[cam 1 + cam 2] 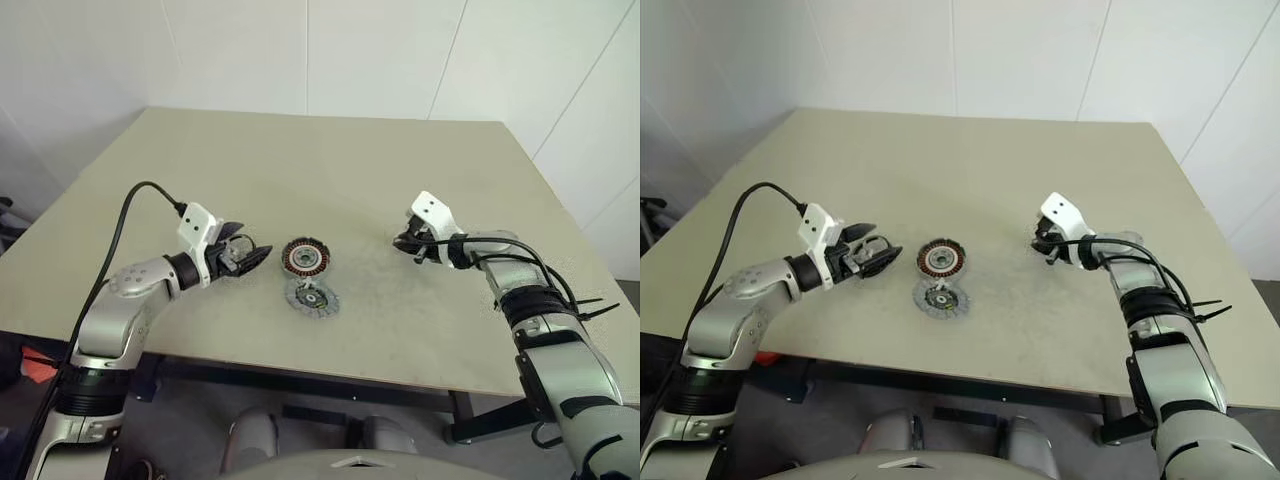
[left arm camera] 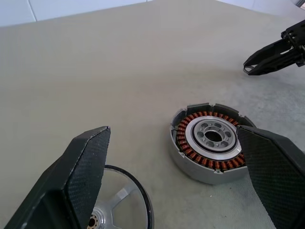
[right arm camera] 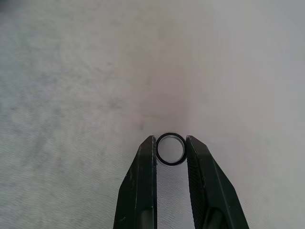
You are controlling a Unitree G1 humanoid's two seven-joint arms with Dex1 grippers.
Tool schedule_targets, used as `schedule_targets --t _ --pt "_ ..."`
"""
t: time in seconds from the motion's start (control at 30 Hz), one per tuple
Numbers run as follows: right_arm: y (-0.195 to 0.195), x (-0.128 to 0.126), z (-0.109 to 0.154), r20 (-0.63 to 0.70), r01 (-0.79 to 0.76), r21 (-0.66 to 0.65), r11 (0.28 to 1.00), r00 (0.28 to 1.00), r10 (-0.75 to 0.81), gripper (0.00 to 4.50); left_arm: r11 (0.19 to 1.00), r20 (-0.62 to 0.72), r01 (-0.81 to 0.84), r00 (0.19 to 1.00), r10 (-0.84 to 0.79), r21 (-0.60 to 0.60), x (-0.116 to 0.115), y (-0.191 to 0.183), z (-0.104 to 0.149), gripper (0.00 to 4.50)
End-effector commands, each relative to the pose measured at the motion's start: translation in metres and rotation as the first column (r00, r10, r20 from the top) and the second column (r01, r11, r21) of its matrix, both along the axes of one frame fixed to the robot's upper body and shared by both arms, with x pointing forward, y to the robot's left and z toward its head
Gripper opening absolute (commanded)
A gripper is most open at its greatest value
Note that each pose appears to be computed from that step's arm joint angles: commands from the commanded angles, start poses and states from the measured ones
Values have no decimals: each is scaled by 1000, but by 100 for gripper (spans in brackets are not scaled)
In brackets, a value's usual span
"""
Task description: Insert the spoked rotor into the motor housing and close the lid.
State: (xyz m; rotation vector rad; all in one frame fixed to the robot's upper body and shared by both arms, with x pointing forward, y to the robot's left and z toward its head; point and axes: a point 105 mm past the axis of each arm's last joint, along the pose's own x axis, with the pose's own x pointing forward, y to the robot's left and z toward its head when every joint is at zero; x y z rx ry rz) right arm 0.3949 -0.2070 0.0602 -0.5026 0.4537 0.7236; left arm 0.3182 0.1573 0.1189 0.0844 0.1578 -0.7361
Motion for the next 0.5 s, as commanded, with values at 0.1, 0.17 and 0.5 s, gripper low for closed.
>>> schedule_targets --t 0.1,0.17,0.5 --pt "-18 14 30 99 49 -21 999 994 -47 57 1000 69 2 998 -3 7 -1 -1 15 450" --pt "-23 14 30 100 62 -40 997 993 -58 57 1000 69 3 998 -3 9 -1 -1 15 450" --pt "-48 4 22 70 111 -71 991 992 -106 57 1000 68 7 998 -8 13 0 -1 14 450"
